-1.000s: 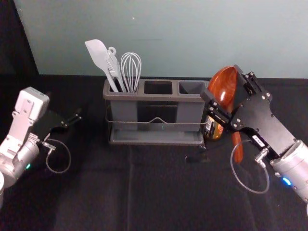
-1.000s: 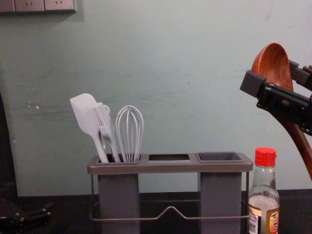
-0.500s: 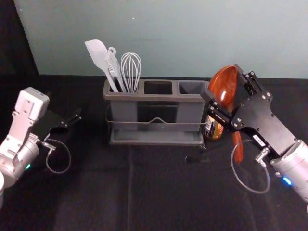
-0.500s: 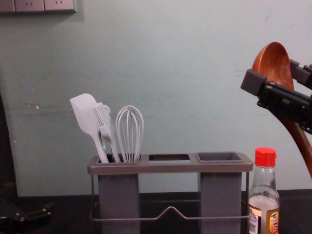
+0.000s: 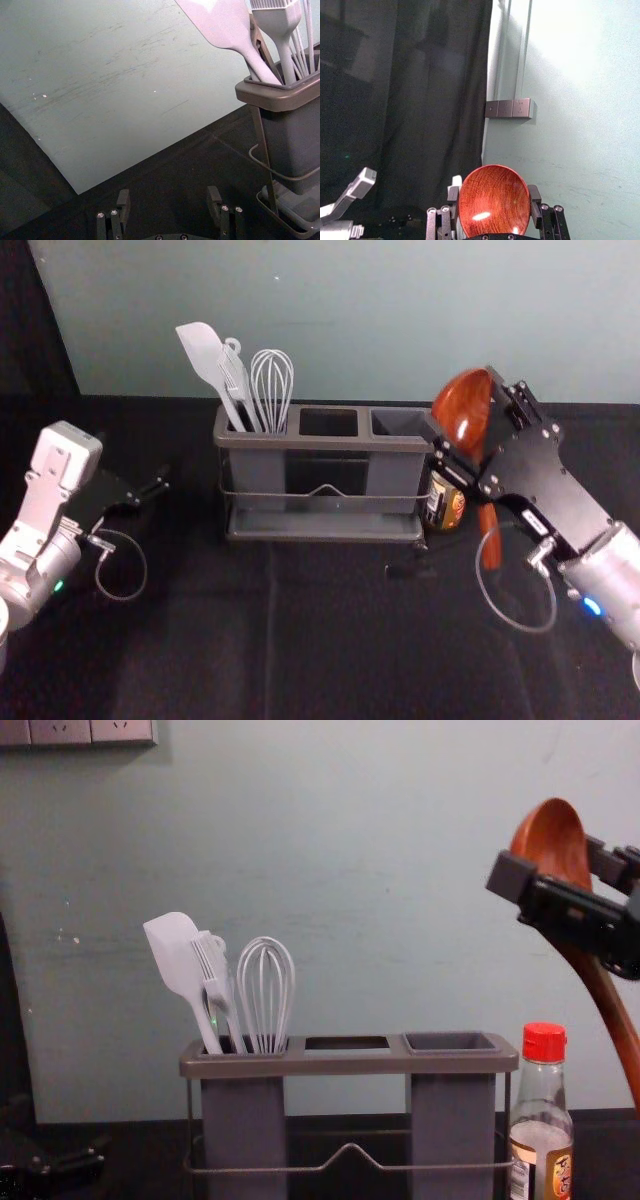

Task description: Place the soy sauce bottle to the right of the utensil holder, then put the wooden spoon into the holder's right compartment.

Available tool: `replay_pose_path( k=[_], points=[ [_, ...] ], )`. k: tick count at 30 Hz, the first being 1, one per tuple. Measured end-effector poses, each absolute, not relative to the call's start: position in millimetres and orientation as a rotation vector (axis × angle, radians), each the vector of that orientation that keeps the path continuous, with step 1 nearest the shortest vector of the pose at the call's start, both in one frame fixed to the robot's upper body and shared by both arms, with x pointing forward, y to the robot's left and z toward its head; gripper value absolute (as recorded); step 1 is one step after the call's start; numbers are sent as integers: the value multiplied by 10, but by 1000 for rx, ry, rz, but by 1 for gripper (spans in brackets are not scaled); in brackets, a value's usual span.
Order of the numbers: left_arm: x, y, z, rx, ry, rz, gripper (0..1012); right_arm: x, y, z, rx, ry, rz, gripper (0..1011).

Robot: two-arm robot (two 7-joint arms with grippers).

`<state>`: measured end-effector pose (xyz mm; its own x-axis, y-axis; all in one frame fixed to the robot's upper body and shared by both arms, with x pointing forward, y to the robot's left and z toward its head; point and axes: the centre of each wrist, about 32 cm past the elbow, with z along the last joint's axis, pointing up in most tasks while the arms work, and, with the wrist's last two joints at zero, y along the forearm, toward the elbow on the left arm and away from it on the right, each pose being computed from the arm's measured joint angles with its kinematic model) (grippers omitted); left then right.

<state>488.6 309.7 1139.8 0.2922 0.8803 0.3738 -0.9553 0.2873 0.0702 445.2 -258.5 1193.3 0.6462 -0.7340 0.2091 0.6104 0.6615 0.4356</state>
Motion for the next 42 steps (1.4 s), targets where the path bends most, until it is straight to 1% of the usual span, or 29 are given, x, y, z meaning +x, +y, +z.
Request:
replay_pose_path(
  k=[7, 11, 16, 24, 32, 42],
  points=[
    [4886, 3097, 11398, 304, -285, 1248, 1005, 4679, -2502, 12046, 337, -380, -768, 838],
    [4886, 3097, 11398, 304, -285, 1248, 1005, 4898, -2446, 12098, 341, -366, -747, 838],
    [4886, 3096, 11398, 304, -285, 1248, 1005, 5250, -2367, 12186, 350, -357, -718, 837],
    [4886, 3097, 11398, 304, -285, 1248, 1005, 5600, -2266, 12312, 368, -360, -713, 838],
    [4886, 3097, 11398, 304, -285, 1248, 1005, 5844, -2135, 12298, 426, -394, -731, 838],
    [4886, 3097, 11398, 304, -285, 1248, 1005, 5985, -1987, 12131, 501, -432, -767, 838]
  ],
)
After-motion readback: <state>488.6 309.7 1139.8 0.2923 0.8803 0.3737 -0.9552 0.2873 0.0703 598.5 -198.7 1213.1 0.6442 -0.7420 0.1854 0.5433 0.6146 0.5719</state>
